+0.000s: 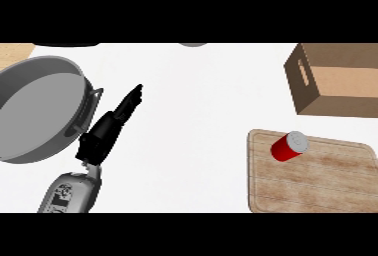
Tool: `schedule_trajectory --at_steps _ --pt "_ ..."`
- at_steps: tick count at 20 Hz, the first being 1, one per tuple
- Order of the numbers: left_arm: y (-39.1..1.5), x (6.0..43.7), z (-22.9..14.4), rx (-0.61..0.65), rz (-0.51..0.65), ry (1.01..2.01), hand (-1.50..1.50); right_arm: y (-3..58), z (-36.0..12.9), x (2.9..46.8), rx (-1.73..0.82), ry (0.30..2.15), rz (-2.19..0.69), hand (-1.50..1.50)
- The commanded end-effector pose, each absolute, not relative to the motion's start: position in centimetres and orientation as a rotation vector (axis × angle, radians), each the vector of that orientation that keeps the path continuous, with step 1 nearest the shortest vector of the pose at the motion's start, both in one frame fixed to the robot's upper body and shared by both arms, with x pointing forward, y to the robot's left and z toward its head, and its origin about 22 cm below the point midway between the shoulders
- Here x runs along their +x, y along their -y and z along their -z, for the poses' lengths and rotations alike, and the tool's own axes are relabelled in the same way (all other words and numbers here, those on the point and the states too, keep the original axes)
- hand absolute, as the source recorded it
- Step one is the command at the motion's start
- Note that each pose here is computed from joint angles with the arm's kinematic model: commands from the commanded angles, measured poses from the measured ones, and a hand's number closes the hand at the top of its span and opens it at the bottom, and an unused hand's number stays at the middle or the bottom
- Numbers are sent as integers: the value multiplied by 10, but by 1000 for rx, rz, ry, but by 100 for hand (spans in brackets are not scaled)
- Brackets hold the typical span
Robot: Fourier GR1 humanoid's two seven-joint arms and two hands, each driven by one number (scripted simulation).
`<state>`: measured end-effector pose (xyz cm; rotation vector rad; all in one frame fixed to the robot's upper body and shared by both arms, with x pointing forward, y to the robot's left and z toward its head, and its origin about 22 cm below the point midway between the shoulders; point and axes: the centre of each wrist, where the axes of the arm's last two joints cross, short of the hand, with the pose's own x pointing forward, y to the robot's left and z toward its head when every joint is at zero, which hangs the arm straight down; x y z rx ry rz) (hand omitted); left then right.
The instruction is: Pick the bell pepper from the cutting board and place it in the cardboard box
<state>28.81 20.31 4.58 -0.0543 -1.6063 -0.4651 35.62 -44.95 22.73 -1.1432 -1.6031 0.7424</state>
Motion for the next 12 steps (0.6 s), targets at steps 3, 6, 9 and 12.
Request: schedule_trajectory --at_steps 3,6,9,12 --pt "-194 286 -35 -70 461 1600 0 434 -192 391 -1171 1553 -805 150" --pt "-199 284 -49 -72 492 1612 0 440 -167 394 -1162 1486 -826 150" --pt "-205 286 -43 -55 483 1620 0 450 -153 391 -1030 1450 -689 150" --pt "-200 289 -46 -75 483 1626 0 447 -140 395 -919 1389 -630 -150"
